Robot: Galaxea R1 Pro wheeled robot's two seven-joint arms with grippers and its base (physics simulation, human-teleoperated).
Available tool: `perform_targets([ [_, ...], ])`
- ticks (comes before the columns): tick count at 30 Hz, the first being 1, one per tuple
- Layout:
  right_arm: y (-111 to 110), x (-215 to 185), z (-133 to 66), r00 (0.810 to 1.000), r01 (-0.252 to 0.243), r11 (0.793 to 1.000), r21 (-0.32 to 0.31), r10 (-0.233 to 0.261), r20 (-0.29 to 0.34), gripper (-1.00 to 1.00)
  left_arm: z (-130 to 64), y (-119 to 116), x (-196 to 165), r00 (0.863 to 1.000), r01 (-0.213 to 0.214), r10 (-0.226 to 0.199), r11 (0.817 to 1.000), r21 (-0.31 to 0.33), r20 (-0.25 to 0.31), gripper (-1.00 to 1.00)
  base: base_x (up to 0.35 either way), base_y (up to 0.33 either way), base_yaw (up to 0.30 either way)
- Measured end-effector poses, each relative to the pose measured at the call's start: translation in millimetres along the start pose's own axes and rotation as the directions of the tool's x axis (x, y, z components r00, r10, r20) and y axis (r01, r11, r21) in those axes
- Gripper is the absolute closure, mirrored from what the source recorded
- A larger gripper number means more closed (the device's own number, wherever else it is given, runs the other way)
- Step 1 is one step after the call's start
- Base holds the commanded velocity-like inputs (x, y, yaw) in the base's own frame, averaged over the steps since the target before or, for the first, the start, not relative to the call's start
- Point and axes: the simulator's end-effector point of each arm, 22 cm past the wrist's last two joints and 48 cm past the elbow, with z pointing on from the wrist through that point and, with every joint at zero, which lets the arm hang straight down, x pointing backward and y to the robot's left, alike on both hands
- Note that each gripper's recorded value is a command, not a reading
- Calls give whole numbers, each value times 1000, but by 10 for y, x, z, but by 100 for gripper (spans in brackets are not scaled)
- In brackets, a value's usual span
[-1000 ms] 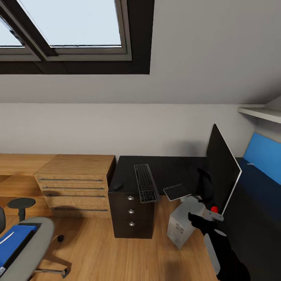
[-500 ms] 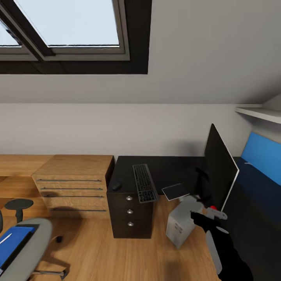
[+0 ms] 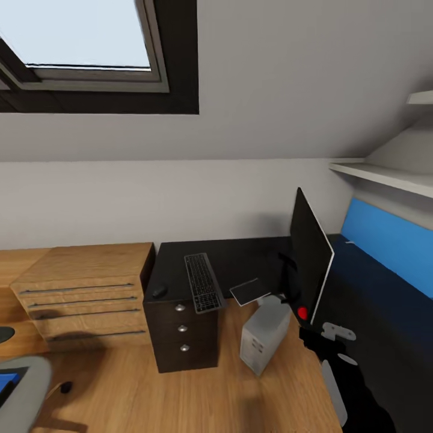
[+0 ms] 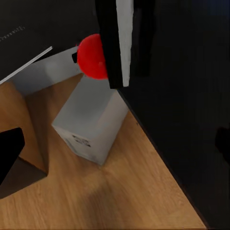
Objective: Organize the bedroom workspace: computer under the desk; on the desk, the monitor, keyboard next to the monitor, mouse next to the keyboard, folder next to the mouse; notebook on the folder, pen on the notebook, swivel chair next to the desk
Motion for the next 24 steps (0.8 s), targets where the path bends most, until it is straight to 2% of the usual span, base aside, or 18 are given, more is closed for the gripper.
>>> perform_targets([
  [5,-49,30,28,1000,7,1000,7,-7,8,-100,1,4,4,1000,-1,1,1000,-1,-1,-100,0,0,-216],
  [12,-192,71,87,999,26,999,28,-27,38,-100,2,11,5,1000,-2,2,1000,-2,-1,-100,0,0,-30],
  [13,-335,179,140,998,36,998,50,-38,45,-100,3,15,5,1000,-1,1,1000,-2,-1,-100,0,0,-4],
  [17,-589,283,198,997,54,995,82,-58,48,-100,3,16,5,1000,-1,1,1000,-2,-1,-100,0,0,-2],
  [19,-645,261,205,996,56,994,89,-62,65,-100,3,16,5,1000,-1,1,1000,-2,-1,-100,0,0,-1],
  [21,-691,184,206,992,53,994,96,-64,108,-100,3,16,5,1000,-1,1,1000,-2,-1,-100,0,0,0],
  [22,-721,93,197,986,50,994,99,-65,156,-100,3,16,5,1000,-1,1,1000,-2,-1,-100,0,0,0],
  [24,-728,60,192,983,48,994,100,-65,174,-100,3,16,5,1000,-1,1,1000,-2,-1,-100,0,0,0],
])
